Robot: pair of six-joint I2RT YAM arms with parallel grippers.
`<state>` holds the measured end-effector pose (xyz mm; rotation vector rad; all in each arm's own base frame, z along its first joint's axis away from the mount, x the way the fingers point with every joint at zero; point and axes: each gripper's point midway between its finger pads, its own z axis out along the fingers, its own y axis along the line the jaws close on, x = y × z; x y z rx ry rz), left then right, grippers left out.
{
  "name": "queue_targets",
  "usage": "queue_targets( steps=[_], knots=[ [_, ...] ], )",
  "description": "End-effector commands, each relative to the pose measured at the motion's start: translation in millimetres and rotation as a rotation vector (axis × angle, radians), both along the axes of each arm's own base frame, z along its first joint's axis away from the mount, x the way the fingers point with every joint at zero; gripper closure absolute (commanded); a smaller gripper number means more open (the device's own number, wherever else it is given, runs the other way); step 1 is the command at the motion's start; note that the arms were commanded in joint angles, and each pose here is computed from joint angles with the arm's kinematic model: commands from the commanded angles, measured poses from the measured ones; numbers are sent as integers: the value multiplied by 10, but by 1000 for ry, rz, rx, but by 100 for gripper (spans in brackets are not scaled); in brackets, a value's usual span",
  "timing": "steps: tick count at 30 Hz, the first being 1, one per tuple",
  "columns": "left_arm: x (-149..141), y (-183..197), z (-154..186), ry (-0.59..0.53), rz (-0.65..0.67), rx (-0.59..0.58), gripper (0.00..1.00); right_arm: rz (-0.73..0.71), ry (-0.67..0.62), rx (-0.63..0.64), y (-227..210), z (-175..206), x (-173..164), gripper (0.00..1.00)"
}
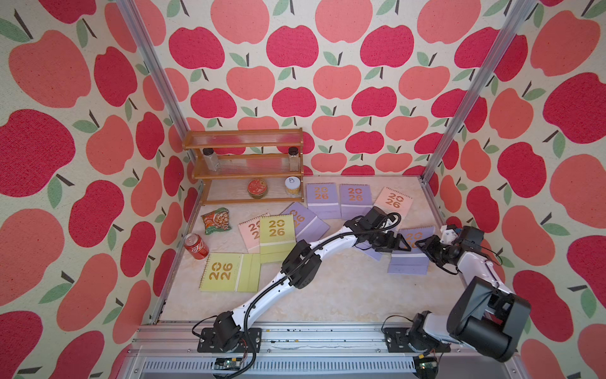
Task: Stack the calendars
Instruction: Pick up the calendar at the center of the board, then place the calendar at the center of the board.
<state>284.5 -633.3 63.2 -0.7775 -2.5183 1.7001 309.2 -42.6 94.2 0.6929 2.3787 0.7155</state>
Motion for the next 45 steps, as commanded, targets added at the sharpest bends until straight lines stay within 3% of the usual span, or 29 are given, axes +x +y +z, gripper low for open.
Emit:
queue_targets(
  steps=[1, 2, 9, 18, 21, 26, 36, 45],
  knots=[
    [-320, -27, -434, 73, -63, 55, 10, 35, 28, 50, 156, -21, -92, 93],
    [-310, -25, -422, 71, -62, 53, 10, 30, 27, 38, 139, -8, -93, 100],
    [-59, 50, -24, 2, -34, -8, 9, 5, 4, -77, 1, 204, -112, 100],
    [585, 480, 1438, -224, 90, -177, 6, 35, -126, -84, 8, 798, 76, 100],
    [803, 768, 1895, -274, 140, -229, 5, 83, -206, -23, 112, 1035, 196, 100],
    [1081, 1347, 2344, -279, 200, -280, 1, 225, -348, 90, 460, 1439, 383, 100],
    [1185, 2552, 2261, -272, 303, -219, 1, 548, -572, 277, 1406, 2091, 592, 100],
    [965, 2817, 2098, -252, 379, -281, 0, 707, -573, 430, 2200, 2024, 750, 100]
  ],
)
